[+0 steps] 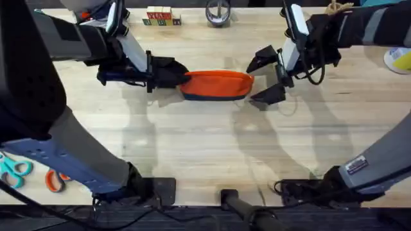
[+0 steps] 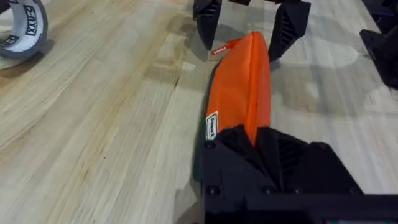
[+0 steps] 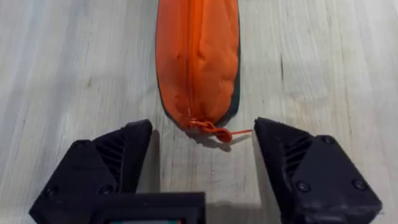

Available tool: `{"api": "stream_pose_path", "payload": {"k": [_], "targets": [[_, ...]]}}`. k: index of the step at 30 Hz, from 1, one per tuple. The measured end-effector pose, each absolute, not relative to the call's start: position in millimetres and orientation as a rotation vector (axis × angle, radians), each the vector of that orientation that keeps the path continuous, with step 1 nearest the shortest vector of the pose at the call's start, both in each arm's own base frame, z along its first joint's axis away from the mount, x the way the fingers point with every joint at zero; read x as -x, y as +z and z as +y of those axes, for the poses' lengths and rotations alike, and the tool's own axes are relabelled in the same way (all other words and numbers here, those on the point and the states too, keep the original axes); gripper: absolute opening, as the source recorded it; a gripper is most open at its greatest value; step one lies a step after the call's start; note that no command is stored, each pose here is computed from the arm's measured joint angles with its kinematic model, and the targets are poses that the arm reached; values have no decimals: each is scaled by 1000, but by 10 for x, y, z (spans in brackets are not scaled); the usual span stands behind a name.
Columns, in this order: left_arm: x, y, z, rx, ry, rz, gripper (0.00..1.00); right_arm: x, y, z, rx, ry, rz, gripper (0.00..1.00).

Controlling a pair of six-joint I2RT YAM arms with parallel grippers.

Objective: Unzip the bag, pick up the pens from the table one at a time and place them inside, then zip the bag closed.

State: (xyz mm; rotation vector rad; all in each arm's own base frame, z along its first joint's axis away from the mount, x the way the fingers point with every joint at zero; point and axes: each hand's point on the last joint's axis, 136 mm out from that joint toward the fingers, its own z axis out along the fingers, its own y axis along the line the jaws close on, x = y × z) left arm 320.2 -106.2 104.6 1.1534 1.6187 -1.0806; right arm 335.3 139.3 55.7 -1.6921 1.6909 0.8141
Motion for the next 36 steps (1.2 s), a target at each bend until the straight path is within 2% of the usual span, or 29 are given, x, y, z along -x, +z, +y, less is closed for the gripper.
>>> {"api": "stream_pose_path", "payload": {"k": [28,30,32,36], "targets": [[-3202,1046,-1062,-1153,-1081,1619,41,-3353,550,1387,1696,810,1694,974],[-3202,1046,-1062,-1153,-1081,1619,41,-3353,550,1387,1697,810,1693,883],[-3202,1045,-1062,-1153,-1081,1619,41,-3352,550,1387,1697,810,1693,718],[-3202,1045,-1062,-1153,-1081,1619,41,-3342,566,1401,1689,823,1687,202]]}}
